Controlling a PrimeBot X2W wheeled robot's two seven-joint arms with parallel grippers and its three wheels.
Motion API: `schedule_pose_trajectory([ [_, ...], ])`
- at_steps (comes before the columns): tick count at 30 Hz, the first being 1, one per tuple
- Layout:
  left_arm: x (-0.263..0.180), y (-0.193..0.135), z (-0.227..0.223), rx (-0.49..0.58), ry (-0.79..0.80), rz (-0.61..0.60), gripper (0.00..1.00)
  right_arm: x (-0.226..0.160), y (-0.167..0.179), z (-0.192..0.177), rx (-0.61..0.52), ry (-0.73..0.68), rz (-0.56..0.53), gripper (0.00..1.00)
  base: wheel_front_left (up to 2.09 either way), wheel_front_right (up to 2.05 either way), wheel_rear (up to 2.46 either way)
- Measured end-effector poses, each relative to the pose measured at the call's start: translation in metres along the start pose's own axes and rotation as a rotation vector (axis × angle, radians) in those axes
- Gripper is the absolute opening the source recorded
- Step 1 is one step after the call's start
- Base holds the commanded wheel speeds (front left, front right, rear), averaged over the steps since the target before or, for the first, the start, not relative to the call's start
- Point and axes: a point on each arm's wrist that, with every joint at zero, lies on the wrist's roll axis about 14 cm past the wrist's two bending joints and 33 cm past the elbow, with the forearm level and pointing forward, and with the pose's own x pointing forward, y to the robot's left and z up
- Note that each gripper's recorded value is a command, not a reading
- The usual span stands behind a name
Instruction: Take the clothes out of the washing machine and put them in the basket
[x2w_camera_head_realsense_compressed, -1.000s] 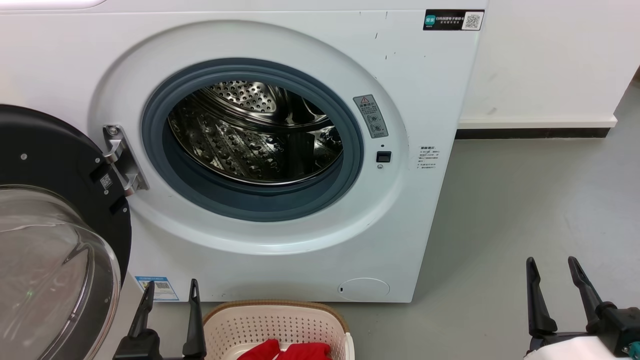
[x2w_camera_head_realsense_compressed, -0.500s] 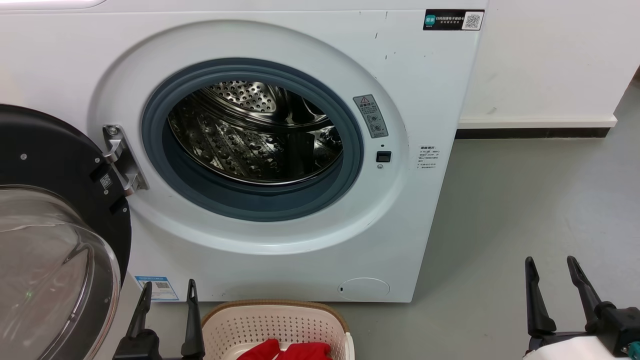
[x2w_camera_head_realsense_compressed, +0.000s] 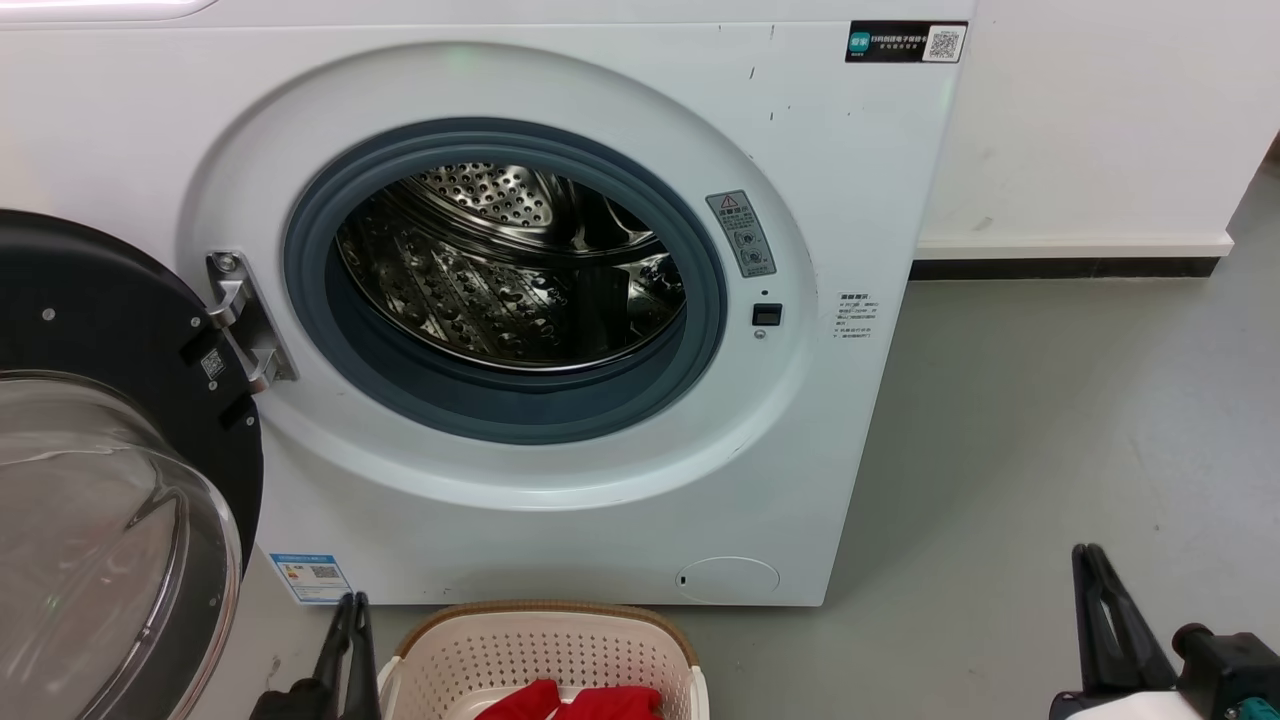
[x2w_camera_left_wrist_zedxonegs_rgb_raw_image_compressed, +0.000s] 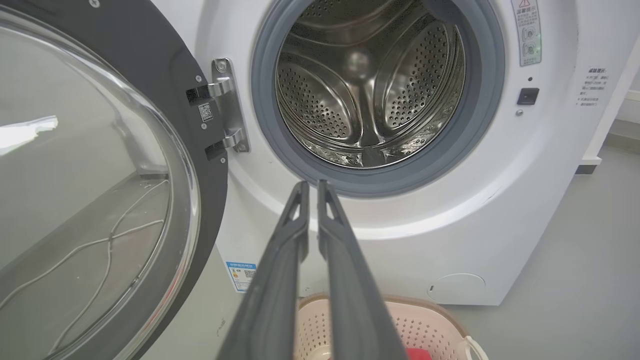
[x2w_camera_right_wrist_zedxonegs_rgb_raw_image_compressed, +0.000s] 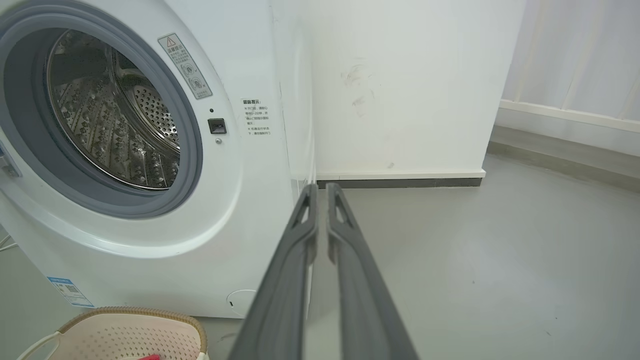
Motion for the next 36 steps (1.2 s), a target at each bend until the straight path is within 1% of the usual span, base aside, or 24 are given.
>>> schedule_pose_trajectory([
  [3, -0.004, 0.001, -0.013, -0.027, 0.049, 0.008, 0.00, -0.004, -0.002, -0.012, 0.028, 0.044, -0.013, 0.00, 0.00, 0.00, 0.00],
  [5, -0.004, 0.004, -0.017, -0.066, 0.072, 0.021, 0.00, -0.004, -0.005, -0.015, 0.066, 0.055, -0.027, 0.00, 0.00, 0.00, 0.00],
  [6, -0.003, 0.005, -0.019, -0.109, 0.085, 0.029, 0.00, -0.004, -0.006, -0.017, 0.107, 0.065, -0.038, 0.00, 0.00, 0.00, 0.00],
  [7, -0.003, 0.005, -0.019, -0.109, 0.085, 0.029, 0.00, -0.004, -0.006, -0.017, 0.107, 0.065, -0.038, 0.00, 0.00, 0.00, 0.00],
  [12, 0.001, 0.007, -0.021, -0.215, 0.102, 0.046, 0.00, -0.002, -0.008, -0.018, 0.208, 0.071, -0.059, 0.00, 0.00, 0.00, 0.00],
  [13, 0.002, 0.008, -0.024, -0.254, 0.115, 0.054, 0.00, -0.001, -0.008, -0.018, 0.245, 0.072, -0.066, 0.00, 0.00, 0.00, 0.00],
  [14, 0.002, 0.008, -0.024, -0.254, 0.115, 0.054, 0.00, -0.001, -0.008, -0.018, 0.245, 0.072, -0.066, 0.00, 0.00, 0.00, 0.00],
  [25, 0.011, 0.010, -0.026, -0.462, 0.143, 0.077, 0.00, 0.007, -0.010, -0.019, 0.441, 0.079, -0.096, 0.00, 0.00, 0.00, 0.00],
  [36, 0.019, 0.010, -0.029, -0.647, 0.167, 0.089, 0.00, 0.014, -0.010, -0.020, 0.615, 0.085, -0.116, 0.00, 0.00, 0.00, 0.00],
])
